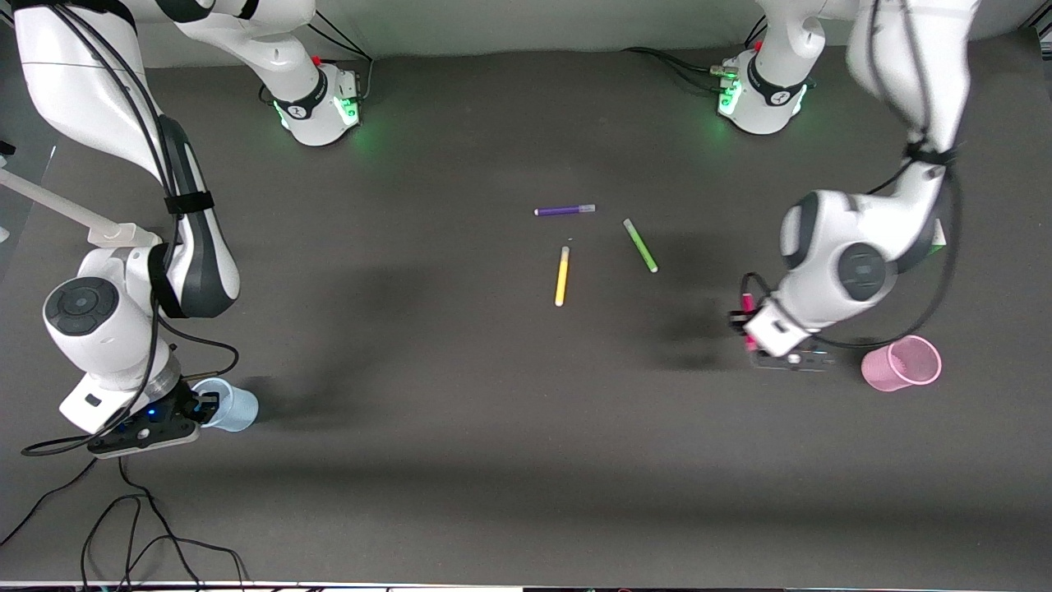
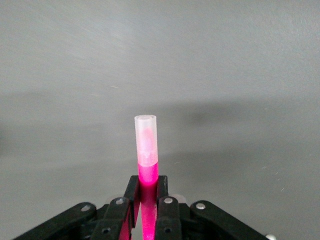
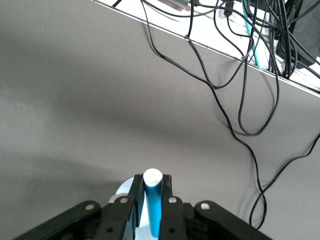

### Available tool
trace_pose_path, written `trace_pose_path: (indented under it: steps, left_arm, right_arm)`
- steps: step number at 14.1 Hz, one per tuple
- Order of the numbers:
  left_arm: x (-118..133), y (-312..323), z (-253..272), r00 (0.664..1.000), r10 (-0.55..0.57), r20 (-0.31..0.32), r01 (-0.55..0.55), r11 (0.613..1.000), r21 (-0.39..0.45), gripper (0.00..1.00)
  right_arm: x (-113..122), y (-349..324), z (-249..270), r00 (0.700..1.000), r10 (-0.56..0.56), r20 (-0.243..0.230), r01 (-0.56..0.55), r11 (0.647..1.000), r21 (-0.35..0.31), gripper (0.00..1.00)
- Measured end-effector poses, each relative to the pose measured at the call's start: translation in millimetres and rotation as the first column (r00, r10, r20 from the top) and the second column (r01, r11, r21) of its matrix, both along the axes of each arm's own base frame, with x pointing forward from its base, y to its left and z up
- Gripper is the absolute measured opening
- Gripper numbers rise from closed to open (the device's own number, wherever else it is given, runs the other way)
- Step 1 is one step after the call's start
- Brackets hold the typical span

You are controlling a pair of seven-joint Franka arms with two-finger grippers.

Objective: Place pink and blue markers in matching cups
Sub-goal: 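Carry the blue marker to the blue cup while the left carries pink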

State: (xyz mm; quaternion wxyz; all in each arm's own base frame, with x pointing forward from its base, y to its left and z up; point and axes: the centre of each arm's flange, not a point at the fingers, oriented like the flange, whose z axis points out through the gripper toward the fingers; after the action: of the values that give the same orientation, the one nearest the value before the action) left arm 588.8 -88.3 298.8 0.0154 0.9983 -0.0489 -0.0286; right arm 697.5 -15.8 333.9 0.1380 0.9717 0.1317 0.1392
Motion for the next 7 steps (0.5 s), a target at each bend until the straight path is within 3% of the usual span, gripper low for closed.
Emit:
trace_pose_path:
  steps: [3, 7]
  left_arm:
    - [9, 72, 50, 0.987, -0.144, 0.068, 0.143, 0.99, 0.015, 0.18]
    - [19, 155, 77, 0.93, -0.339, 0.14, 0.334, 0.941, 0.061, 0.18]
  right_arm:
    - [-4, 1, -3, 1.0, 0.001, 0.013, -0.001, 1.0, 0.013, 0.17]
    - [-18, -4, -25, 1.0, 0.007, 0.025, -0.007, 1.0, 0.024, 0.17]
